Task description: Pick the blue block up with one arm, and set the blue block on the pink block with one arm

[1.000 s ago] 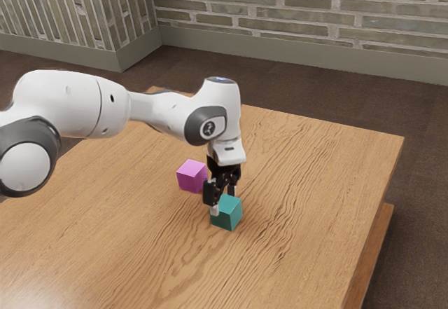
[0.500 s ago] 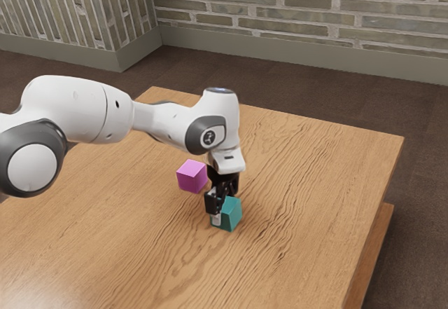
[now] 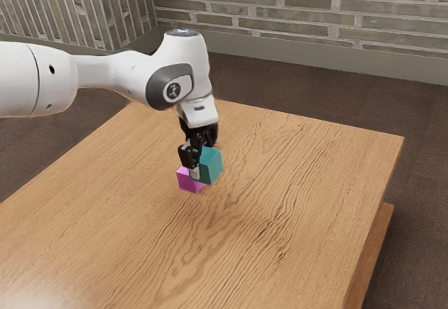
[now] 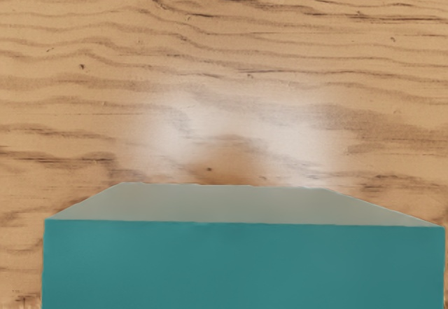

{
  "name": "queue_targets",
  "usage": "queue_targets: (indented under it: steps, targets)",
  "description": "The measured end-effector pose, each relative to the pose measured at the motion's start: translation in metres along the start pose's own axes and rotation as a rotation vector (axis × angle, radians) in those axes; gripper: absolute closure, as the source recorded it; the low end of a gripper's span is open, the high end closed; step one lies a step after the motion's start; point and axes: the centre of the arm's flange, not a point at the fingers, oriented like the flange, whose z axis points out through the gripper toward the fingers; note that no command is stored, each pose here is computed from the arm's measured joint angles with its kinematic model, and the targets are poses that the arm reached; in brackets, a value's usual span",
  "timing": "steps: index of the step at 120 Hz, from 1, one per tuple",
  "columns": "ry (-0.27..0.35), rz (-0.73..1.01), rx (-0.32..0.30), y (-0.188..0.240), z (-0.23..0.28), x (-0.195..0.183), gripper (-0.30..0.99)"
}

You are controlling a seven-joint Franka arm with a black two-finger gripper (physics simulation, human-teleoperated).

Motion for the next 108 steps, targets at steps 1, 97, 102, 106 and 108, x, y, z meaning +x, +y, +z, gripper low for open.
queue_targets:
  steps: [1, 97, 102, 106, 108]
  targets:
    - [0.000, -0.003, 0.002, 0.000, -0.002, -0.003, 0.40]
    - [-0.001, 0.052, -0.030, -0.067, 0.051, -0.096, 0.39]
    - [0.001, 0.052, -0.024, -0.071, 0.050, -0.100, 0.39]
    - [0.003, 0.054, -0.022, -0.074, 0.052, -0.102, 0.39]
    - [0.004, 0.055, -0.023, -0.075, 0.053, -0.103, 0.39]
